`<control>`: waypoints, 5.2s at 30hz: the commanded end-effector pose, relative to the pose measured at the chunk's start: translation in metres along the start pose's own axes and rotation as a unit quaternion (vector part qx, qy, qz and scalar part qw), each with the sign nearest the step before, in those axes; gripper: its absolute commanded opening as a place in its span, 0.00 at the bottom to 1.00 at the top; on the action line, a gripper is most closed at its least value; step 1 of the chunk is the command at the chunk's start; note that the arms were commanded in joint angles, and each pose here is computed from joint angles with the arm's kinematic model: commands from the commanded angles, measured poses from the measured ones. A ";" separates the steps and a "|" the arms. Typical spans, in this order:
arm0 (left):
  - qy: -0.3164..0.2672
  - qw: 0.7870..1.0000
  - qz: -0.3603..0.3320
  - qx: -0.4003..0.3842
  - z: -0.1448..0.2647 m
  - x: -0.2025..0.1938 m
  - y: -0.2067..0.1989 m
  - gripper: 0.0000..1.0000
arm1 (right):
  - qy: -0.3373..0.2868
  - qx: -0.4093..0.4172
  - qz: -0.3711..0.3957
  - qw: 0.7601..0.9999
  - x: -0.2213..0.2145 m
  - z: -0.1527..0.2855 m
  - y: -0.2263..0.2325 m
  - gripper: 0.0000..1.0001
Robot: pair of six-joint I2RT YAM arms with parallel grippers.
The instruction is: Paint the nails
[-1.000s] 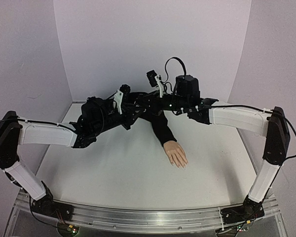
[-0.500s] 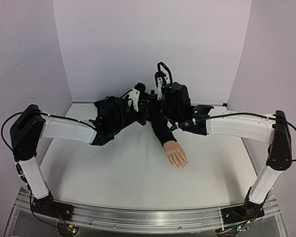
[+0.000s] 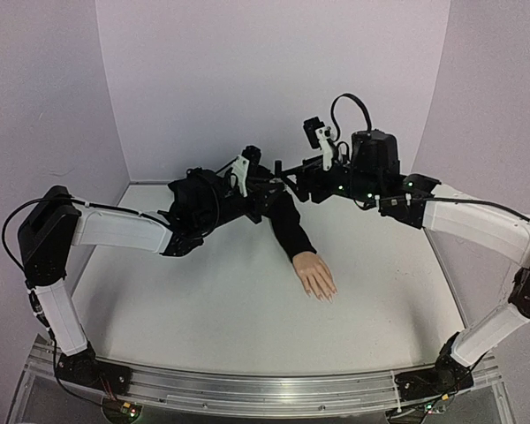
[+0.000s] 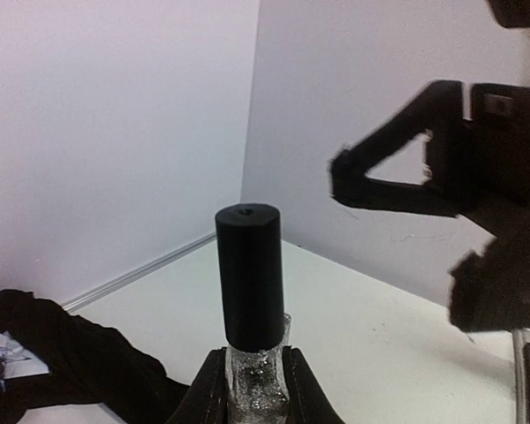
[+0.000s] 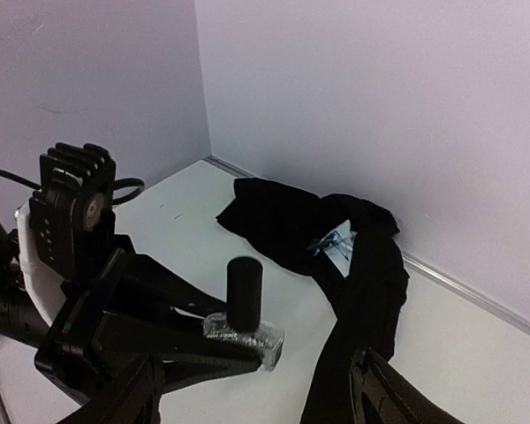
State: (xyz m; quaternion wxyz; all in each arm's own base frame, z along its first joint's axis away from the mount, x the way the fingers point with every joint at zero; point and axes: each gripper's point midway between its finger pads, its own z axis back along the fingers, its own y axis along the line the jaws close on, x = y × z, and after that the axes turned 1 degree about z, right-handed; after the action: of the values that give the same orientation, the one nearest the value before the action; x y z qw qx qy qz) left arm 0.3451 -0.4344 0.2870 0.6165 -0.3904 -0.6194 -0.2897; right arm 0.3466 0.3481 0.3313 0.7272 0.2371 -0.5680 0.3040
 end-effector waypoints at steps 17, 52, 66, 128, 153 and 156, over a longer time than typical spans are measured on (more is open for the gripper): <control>-0.023 0.992 -0.003 -0.126 0.020 0.039 -0.049 0.00 | -0.033 0.217 -0.009 0.976 0.020 -0.007 0.025 0.48; -0.063 0.995 -0.036 0.073 -0.004 0.067 0.019 0.00 | -0.028 -0.245 -0.070 0.967 -0.002 -0.047 -0.022 0.21; 0.003 0.995 -0.015 -0.100 0.063 0.034 -0.047 0.00 | -0.014 0.215 -0.028 0.976 0.018 0.001 0.063 0.71; -0.003 0.987 0.022 -0.158 0.069 0.049 -0.045 0.00 | 0.002 0.362 -0.040 0.931 0.036 -0.011 0.080 0.37; -0.031 0.981 0.004 0.194 0.042 0.062 0.086 0.00 | -0.002 -0.288 -0.042 0.957 -0.007 -0.063 0.020 0.00; -0.021 0.983 0.006 0.181 0.044 0.053 0.082 0.00 | -0.003 -0.239 -0.060 0.969 -0.001 -0.072 0.037 0.09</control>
State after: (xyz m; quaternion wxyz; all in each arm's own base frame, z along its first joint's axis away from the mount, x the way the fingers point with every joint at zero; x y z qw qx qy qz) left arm 0.3545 -0.3832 0.2827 0.6808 -0.3362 -0.5987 -0.2550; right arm 0.3813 0.4317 0.3236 0.7603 0.1577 -0.6093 0.1611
